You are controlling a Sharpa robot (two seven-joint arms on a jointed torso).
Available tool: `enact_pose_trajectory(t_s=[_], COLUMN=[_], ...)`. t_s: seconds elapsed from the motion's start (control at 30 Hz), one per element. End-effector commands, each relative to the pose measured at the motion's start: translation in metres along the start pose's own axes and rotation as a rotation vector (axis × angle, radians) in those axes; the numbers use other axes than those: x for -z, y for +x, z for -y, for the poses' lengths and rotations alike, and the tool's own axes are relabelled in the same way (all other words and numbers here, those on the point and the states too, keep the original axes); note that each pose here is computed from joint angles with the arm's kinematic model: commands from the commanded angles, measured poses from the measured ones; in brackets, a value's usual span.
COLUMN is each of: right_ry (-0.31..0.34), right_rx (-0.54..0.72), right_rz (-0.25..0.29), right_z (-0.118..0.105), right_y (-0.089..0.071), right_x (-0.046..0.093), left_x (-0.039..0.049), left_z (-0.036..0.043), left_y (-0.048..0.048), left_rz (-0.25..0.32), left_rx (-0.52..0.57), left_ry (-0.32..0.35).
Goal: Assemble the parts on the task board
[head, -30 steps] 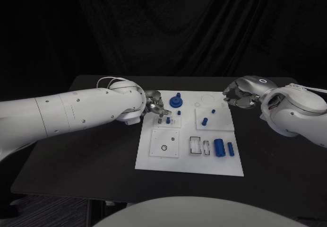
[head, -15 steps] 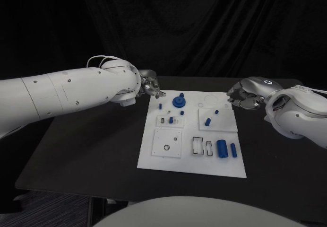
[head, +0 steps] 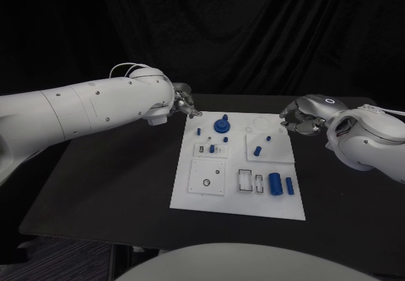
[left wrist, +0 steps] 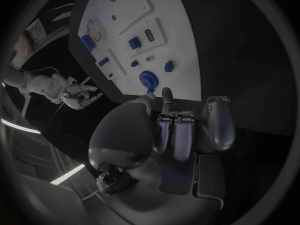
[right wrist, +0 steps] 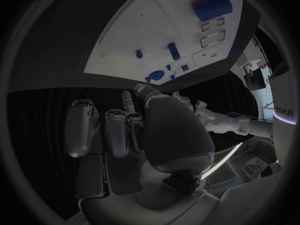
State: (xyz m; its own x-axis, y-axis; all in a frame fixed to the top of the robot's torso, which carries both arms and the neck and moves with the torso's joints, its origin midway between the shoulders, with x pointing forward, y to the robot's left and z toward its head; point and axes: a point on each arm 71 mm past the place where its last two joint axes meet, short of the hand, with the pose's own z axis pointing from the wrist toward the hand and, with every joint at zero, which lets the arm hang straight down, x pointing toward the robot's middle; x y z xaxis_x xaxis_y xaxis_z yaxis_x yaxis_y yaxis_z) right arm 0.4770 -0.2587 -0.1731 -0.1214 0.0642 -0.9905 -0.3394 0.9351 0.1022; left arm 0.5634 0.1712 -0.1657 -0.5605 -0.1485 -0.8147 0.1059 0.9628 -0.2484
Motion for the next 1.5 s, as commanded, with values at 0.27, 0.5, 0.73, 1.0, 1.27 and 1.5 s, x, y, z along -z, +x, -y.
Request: enact_pose_trajectory(t_s=[0.27,0.5,0.73,1.0,1.27,1.5], right_ry=[0.002,-0.003,-0.003,-0.002,-0.003,-0.001], right_rx=[0.001,0.001,0.0,0.0,0.0,0.0], right_rz=[0.002,0.003,0.003,0.003,0.003,0.002], right_z=[0.001,0.0,0.0,0.0,0.0,0.0], right_y=[0.001,0.001,0.001,0.001,0.001,0.001], right_x=[0.001,0.0,0.001,0.001,0.001,0.001], left_x=[-0.009,-0.0145,-0.0194,-0.0226,-0.0244,-0.0253], left_z=[-0.0013,-0.0041,-0.0066,-0.0082,-0.0091,-0.0073], left_y=[0.0117,0.0191,0.0268,0.0293,0.0306,0.0314], left_rz=[-0.066,-0.088,-0.101,-0.109,-0.105,-0.104], left_rx=[-0.011,-0.01,-0.006,-0.005,0.0,0.001], left_ry=[-0.008,-0.016,-0.026,-0.034,-0.031,-0.016])
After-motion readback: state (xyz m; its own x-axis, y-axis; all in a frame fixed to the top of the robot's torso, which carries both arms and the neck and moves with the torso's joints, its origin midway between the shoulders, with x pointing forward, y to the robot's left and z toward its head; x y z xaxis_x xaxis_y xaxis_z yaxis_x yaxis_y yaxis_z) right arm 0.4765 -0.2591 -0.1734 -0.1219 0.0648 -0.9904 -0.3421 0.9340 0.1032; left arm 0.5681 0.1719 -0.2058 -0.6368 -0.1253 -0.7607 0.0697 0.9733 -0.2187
